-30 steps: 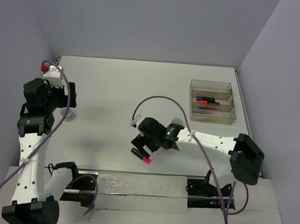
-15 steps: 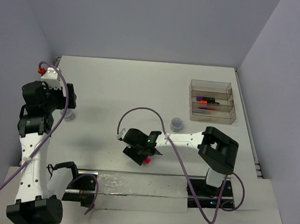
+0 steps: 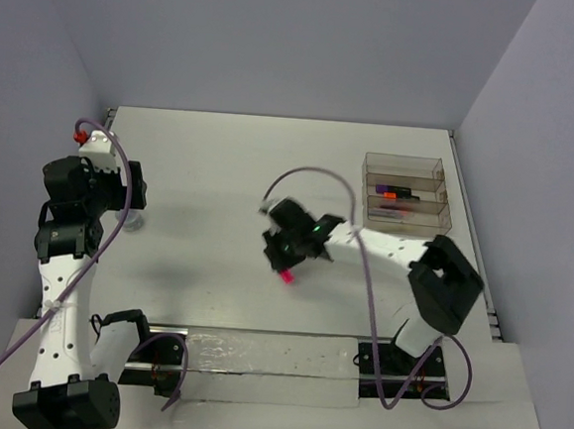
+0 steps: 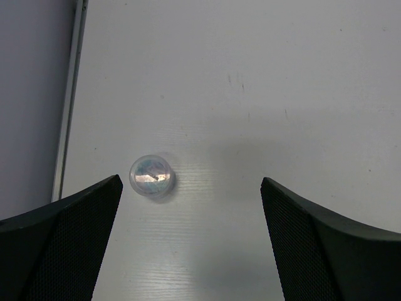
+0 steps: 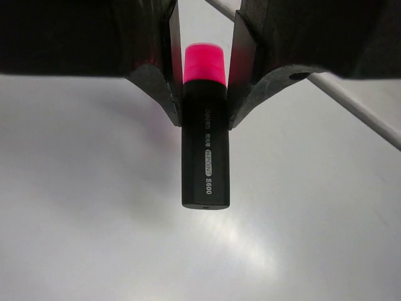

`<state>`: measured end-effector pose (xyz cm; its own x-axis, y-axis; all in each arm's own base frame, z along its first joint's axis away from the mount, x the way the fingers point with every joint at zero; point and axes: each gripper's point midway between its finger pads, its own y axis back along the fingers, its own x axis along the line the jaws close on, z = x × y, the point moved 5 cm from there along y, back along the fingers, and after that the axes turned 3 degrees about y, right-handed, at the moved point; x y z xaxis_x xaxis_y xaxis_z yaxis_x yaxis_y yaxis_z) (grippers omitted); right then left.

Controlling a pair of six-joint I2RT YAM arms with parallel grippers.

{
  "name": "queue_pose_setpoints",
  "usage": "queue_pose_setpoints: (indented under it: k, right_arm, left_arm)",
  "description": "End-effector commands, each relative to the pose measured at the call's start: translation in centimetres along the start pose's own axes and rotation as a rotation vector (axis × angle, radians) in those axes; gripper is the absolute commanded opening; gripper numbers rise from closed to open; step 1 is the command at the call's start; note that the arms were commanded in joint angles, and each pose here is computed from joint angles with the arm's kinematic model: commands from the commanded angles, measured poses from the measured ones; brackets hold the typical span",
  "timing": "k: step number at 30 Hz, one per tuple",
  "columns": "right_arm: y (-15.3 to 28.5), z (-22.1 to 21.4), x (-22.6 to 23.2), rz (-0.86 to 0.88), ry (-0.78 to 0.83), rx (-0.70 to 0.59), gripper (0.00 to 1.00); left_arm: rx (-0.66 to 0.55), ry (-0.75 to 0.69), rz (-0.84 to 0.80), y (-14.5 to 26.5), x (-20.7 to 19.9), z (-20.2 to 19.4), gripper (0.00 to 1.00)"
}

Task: Sort the stationery into containers
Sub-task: Pick up the pen from the center of the board, then place the pen in the storage box.

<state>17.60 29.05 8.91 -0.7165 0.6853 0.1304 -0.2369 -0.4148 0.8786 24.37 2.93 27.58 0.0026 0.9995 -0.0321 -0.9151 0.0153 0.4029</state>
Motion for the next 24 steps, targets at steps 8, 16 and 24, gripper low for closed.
queue_pose_setpoints:
  k: [8, 16, 24]
  right_arm:
    - [19.1, 12.6, -22.3, 0.174, -1.057, -1.010, 0.00]
    - [16.6, 5.7, -35.3, -0.014, -1.721, -1.014, 0.00]
    - [16.5, 0.2, -38.4, -0.363, -1.878, -0.945, 0.00]
  left_arm:
    - [-0.068, -0.008, 0.011, 0.5, 0.1, 0.7, 0.99]
    - [-0.057, -0.031, 0.024, -0.1, 0.5, -0.1, 0.99]
    - [-0.015, -0.036, 0.017, -1.2, 0.6, -1.4, 0.99]
